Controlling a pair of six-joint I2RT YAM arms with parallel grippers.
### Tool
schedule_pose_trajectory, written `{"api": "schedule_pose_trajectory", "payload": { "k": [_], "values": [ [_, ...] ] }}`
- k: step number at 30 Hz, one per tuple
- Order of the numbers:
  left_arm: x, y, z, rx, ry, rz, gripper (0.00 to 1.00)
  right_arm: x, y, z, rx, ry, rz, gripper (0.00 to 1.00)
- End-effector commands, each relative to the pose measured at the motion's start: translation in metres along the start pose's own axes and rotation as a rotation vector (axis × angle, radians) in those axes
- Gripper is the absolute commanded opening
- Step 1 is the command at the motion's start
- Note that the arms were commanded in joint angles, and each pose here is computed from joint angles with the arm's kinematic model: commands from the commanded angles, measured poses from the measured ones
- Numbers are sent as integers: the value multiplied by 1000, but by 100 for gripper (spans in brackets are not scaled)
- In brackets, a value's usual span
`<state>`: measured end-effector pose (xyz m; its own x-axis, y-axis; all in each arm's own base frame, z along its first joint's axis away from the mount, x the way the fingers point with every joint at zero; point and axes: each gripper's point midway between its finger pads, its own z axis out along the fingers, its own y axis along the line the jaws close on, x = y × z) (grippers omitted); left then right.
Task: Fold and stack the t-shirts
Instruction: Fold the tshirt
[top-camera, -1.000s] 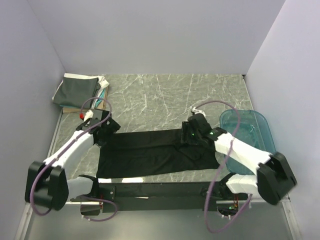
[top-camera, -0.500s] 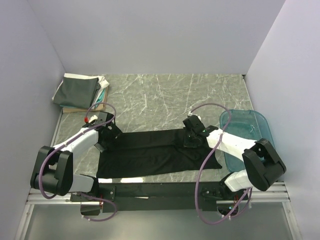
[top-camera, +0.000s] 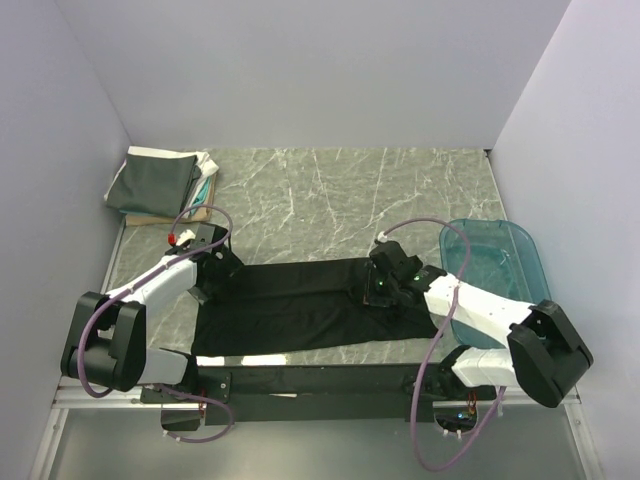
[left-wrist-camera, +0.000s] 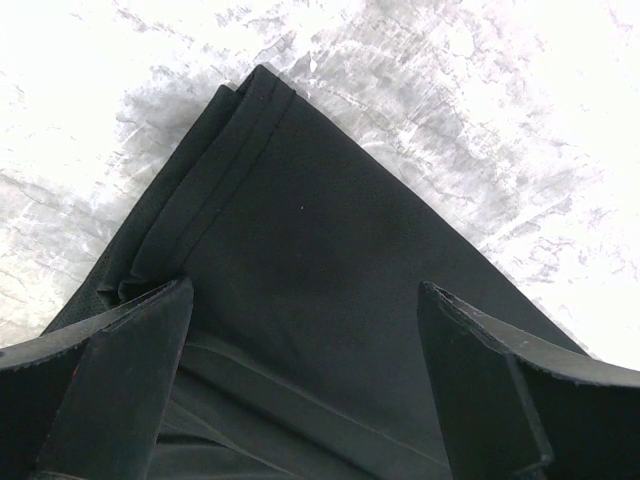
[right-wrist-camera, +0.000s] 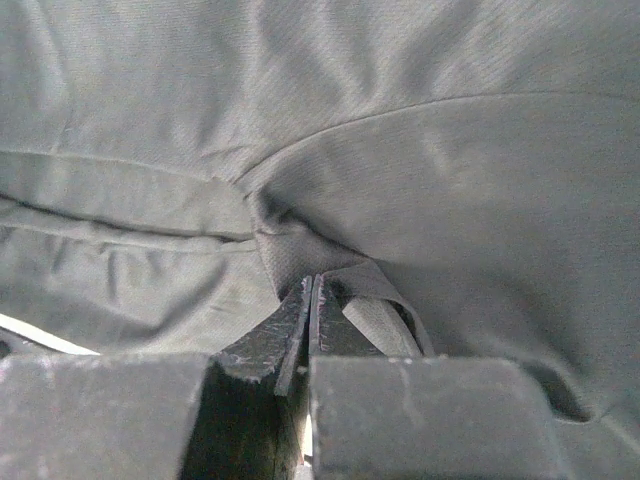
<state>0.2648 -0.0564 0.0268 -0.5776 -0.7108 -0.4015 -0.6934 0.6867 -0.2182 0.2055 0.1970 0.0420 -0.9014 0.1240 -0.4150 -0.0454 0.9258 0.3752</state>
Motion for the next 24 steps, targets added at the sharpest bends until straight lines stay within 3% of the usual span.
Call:
{"api": "schedule_pose_trajectory", "payload": {
  "k": [1,4,11,13,15,18,20,21,24],
  "values": [
    [-10,-1,-5,1,-43,19,99,-1,19,-6,-67,-31,27,0],
    [-10,-1,-5,3,-45,22,99,2,16,-9,-38,-35,26,0],
    [-11,-2,-4,-3,-43,27,99,19,52,-15,-209,4,66,0],
    [-11,-2,-5,1,-43,29,100,20,50,-13,-181,6,82,18],
    [-12,-3,-6,1,-45,30,99,24,49,-13,-152,22,72,22],
    [-14,-1,-7,-12,-55,29,99,33,72,-20,-245,60,45,26],
    [-16,-3,-8,-9,-59,29,100,33,83,-26,-303,61,26,35],
    [-17,-3,-8,-8,-60,32,99,33,84,-29,-308,63,20,51],
    [-18,-5,-10,-8,-60,36,99,19,67,-32,-201,-8,17,75]
  ]
}}
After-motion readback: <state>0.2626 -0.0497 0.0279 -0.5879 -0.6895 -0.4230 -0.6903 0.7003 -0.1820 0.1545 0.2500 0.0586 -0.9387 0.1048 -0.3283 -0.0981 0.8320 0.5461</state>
